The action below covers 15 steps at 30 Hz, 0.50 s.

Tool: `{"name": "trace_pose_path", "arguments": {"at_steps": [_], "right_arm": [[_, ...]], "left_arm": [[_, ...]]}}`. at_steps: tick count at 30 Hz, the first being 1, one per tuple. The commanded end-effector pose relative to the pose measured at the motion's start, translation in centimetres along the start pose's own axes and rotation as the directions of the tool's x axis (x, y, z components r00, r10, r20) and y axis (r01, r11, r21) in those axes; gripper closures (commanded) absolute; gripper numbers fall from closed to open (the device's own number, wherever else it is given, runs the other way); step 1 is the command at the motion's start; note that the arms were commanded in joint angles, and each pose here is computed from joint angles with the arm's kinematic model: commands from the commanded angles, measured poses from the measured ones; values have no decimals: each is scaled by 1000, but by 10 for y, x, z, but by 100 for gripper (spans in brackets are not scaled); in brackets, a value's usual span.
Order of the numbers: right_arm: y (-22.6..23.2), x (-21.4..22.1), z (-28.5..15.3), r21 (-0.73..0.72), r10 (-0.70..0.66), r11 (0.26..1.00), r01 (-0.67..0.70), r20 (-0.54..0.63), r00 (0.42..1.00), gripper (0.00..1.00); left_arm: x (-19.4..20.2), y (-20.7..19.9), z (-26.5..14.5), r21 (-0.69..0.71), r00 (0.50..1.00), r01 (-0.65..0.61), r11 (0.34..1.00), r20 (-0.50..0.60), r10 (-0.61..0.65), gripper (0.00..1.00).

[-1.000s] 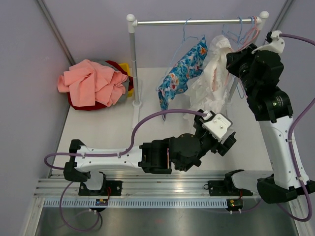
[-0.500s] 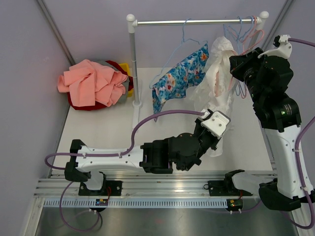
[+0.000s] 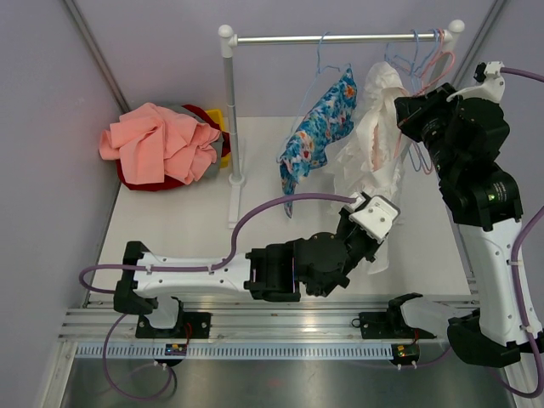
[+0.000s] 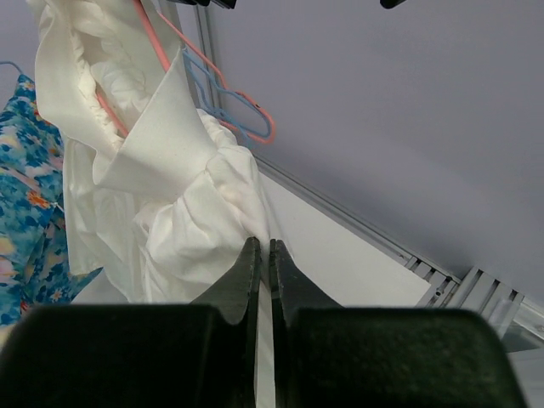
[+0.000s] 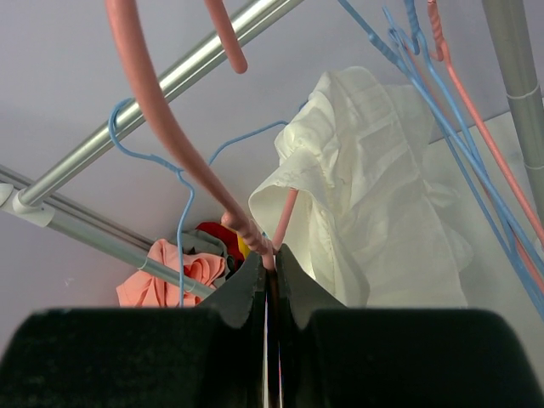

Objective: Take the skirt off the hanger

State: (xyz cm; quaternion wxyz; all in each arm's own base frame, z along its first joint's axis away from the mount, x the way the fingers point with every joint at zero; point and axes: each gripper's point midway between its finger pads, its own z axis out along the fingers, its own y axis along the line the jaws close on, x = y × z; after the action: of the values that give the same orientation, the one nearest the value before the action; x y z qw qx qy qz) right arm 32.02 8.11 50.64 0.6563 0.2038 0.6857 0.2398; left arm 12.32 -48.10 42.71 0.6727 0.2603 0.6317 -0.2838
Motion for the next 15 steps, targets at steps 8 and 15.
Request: {"name": "trace_pose_path", "arguments": {"at_steps": [8,15], "right_arm": [[11,-6,13,-53,67,997,-64,58,996,100],[0,-11,31,1,54,999,-54,124,991,100]], "left_arm": [[-64,-69,-33,125,985,-165,978,74,157,100],[-35,-154,-57,332,975,-221,917,40,220,100]]}}
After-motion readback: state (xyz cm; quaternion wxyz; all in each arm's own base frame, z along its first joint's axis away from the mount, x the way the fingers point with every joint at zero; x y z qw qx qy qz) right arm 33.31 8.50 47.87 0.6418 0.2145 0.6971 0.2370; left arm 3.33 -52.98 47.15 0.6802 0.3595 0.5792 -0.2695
